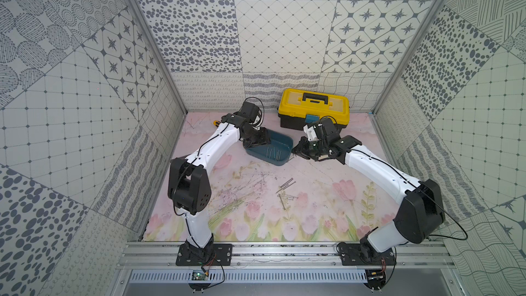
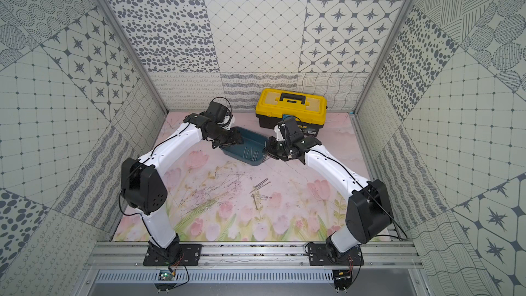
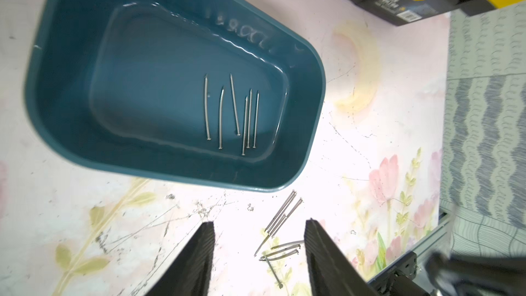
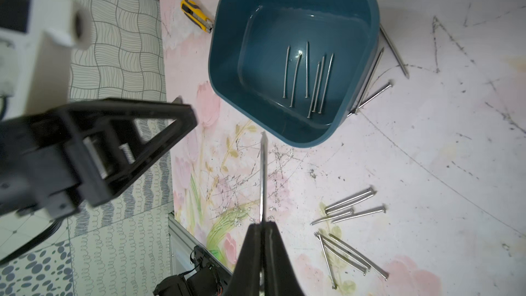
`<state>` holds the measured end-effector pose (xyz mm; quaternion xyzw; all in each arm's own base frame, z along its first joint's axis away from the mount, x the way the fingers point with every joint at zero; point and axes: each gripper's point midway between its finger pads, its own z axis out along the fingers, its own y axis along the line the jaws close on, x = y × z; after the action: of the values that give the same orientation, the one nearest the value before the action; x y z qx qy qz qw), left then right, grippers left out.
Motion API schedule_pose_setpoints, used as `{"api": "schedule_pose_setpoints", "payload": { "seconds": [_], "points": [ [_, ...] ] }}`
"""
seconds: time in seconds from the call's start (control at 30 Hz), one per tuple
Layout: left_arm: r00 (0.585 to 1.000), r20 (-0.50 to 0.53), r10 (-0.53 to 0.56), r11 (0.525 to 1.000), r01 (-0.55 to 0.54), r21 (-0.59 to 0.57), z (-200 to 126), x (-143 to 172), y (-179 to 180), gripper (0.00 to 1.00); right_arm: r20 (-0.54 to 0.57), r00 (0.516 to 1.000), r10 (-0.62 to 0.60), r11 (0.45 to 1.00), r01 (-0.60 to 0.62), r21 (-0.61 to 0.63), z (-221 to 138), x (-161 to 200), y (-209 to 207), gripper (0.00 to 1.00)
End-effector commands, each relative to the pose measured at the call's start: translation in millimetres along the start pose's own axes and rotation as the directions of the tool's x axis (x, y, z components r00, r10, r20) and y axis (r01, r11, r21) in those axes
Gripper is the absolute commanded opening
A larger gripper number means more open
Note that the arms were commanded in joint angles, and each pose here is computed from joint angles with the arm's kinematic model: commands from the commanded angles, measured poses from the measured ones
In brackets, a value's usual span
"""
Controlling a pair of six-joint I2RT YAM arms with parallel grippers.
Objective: Put the nails on the desktop into the storage box
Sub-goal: Place the nail in the storage box.
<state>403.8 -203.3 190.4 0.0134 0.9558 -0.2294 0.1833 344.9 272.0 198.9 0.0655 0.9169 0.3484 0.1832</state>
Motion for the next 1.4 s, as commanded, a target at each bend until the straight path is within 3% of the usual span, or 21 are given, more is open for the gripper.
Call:
{"api": "schedule_pose_setpoints", "payload": {
  "seconds": [0.0,0.13,0.3,0.53,0.87,1.1,1.37],
  "points": [
    [0.998,0.048,-0.027,0.996,0.023,0.082,-39,20,0,0.59,0.046,0.999,0.015,0.998,-0.018,0.067,13,-16,-1,0.00],
    [0.997,0.070,0.016,0.989,-0.026,0.149,-56,54,-3,0.64,0.033,0.999,0.004,0.995,-0.008,0.104,32,-21,2,0.00],
    [0.998,0.055,-0.032,0.978,0.020,0.206,-65,96,4,0.78,-0.006,1.000,-0.018,0.986,0.019,0.165,54,-23,-1,0.00],
    [0.995,0.076,-0.068,0.965,0.047,0.258,-77,115,2,0.99,-0.104,0.994,-0.027,0.972,0.050,0.228,98,-1,-14,0.00],
    [0.982,0.032,-0.184,0.953,0.171,0.249,-68,134,14,1.00,-0.148,0.988,-0.041,0.962,0.079,0.261,130,9,-31,0.00],
    [0.988,0.036,-0.147,0.954,0.132,0.269,-73,133,8,0.99,-0.170,0.985,-0.023,0.961,0.069,0.268,143,12,-40,0.00],
    [0.989,0.003,-0.145,0.952,0.139,0.272,-65,137,9,1.00,-0.125,0.992,0.000,0.970,0.031,0.241,144,-9,-29,0.00]
  ]
}}
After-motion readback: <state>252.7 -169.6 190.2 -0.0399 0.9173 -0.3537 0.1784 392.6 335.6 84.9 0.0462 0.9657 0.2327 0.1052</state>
